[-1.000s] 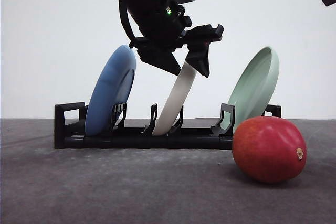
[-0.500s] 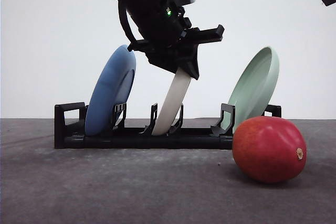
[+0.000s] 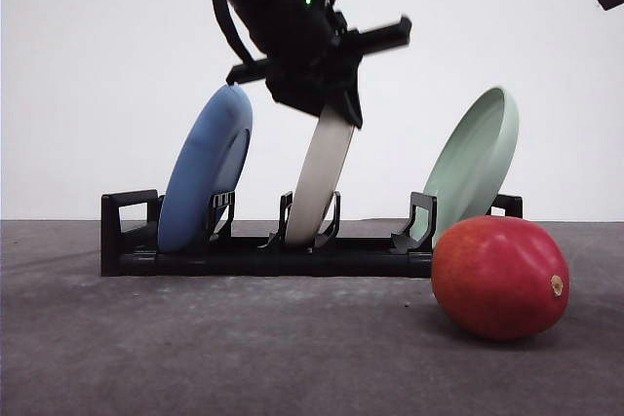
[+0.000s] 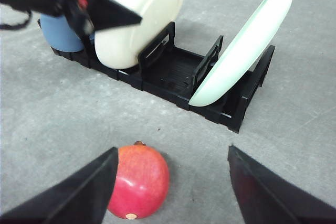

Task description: Place pomegranate in white plate

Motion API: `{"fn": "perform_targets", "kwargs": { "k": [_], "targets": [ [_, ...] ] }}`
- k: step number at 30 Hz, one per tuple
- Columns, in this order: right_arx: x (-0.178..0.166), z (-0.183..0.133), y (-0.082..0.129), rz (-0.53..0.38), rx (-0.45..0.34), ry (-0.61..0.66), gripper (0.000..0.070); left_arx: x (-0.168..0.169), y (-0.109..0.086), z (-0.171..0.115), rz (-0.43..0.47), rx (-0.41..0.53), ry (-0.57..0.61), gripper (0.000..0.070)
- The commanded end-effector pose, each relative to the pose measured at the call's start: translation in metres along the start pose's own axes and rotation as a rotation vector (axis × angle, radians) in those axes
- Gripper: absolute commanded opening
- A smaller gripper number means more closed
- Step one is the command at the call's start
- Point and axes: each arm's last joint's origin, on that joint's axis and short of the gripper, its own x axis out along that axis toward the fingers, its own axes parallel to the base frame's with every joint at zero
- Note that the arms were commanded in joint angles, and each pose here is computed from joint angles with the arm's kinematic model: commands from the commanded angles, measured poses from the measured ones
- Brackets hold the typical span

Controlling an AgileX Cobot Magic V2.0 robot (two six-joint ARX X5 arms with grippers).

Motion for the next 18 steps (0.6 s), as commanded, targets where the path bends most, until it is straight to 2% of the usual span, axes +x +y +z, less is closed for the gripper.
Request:
{"fn": "perform_targets", "kwargs": {
  "k": [1,12,18],
  "targets": [
    [-0.002,0.005,0.001,0.004,-0.014,-0.020,0.0418,-0.009,-0.004,0.013,-0.018,-0.045,-0.055,0.0013],
    [-0.002,0.005,0.001,0.005,-0.014,-0.019,0.0418,-0.050,-0.002,0.036,-0.043,-0.145,-0.143,0.0013],
    [-0.002,0.005,0.001,0.005,-0.014,-0.019,0.0418,-0.087,-0.004,0.040,-0.067,-0.135,-0.110,0.0013]
  ]
}}
